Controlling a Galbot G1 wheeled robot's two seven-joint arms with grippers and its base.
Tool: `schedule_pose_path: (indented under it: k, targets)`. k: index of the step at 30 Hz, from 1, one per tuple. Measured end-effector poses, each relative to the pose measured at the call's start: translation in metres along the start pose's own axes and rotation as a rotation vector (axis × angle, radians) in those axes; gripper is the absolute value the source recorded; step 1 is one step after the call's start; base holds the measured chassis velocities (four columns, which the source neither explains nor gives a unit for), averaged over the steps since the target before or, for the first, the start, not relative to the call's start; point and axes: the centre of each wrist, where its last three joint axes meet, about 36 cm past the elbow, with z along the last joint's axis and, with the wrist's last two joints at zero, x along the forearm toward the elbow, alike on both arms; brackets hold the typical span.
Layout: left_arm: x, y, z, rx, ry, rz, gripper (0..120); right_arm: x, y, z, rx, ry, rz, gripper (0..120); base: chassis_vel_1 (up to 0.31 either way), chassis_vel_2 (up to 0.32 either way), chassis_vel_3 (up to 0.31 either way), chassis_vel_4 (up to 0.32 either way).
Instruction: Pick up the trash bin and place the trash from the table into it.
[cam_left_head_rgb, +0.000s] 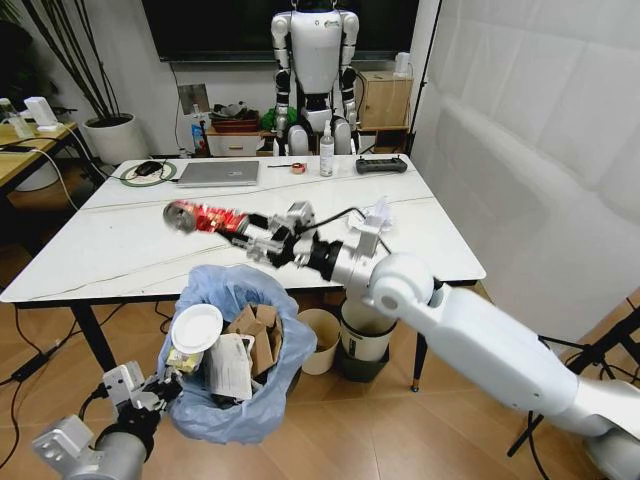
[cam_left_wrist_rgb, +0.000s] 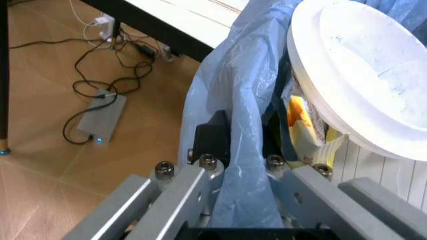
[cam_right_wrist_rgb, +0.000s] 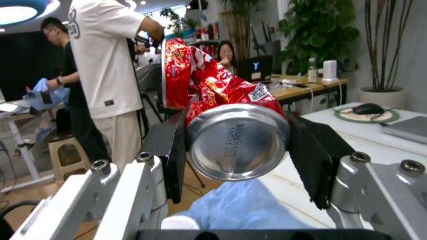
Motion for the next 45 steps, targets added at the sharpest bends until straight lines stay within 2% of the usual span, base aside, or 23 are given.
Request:
schedule_pose_path:
  k: [15,19,25,36,45]
  targets:
    - [-0.004,0.003,-0.002,-0.002,0.01,-0.037,1,0.015,0.047,0.005,-0.026,0.024,-0.043,47,0.0,0.0,0.0,0.0]
    - [-0.005,0.003,-0.002,0.005,0.012,-0.036,1,0.026,0.07,0.017,-0.07,0.04,-0.057,47,0.0,0.0,0.0,0.0]
    - [-0.006,0.002,-0.003,0.015,0.012,-0.025,1,0.027,0.085,0.03,-0.108,0.047,-0.064,47,0.0,0.0,0.0,0.0]
    - [-0.006,0.001,-0.002,0.022,0.011,-0.024,1,0.017,0.087,0.053,-0.124,0.09,-0.031,47,0.0,0.0,0.0,0.0]
    - [-0.004,0.004,0.004,0.014,0.071,-0.071,1,0.02,0.085,0.067,-0.122,0.125,0.002,47,0.0,0.0,0.0,0.0]
